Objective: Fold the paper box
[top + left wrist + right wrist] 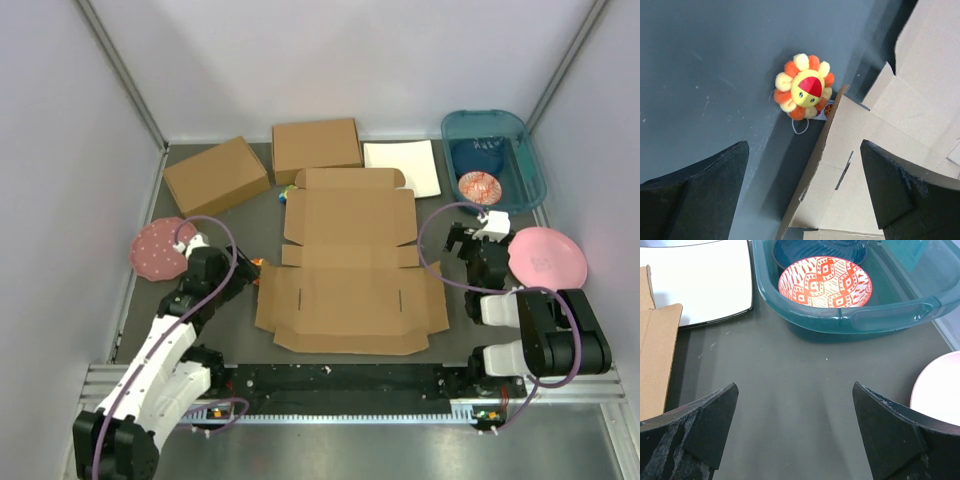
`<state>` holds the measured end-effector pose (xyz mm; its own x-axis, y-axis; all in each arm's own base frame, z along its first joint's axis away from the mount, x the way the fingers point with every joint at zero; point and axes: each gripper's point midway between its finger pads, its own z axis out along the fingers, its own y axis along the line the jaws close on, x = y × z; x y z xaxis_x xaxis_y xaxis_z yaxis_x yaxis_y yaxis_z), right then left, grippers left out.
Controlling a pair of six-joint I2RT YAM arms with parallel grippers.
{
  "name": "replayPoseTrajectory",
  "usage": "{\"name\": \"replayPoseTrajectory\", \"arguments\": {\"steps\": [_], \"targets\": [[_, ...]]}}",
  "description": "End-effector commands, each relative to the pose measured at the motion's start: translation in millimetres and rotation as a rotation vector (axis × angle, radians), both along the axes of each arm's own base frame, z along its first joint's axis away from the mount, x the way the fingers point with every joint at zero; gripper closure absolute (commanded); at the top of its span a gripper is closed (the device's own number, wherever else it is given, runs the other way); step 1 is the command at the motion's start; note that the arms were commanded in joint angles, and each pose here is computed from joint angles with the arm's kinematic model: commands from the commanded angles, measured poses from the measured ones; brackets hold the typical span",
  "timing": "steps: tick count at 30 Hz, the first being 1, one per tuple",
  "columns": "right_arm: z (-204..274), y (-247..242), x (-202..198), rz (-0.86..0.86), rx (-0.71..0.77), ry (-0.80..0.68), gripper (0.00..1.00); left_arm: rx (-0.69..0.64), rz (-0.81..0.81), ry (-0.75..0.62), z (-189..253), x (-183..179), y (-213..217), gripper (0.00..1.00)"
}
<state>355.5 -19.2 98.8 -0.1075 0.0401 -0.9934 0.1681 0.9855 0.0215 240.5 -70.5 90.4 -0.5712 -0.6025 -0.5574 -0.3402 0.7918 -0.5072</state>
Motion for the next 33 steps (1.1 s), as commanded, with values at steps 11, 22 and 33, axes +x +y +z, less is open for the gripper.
{"name": "replayPoseTrajectory", "arguments": {"steps": [11,22,33], "targets": [[12.9,15.8,9.9,0.103,-0.014,-0.035,0.01,-0.115,-0.210,-0.148,85.7,-6.6,-35.0,0.01],[133.4,114.2,0.4,0.271,-0.057,0.089,0.01,-0.011,-0.238,-0.016,53.1,-9.5,-25.0,0.01],[151.8,124.6,-71.2,0.178,-0.111,0.209,0.01,0.246,-0.184,-0.062,84.3,5.9,-11.0,0.01]]}}
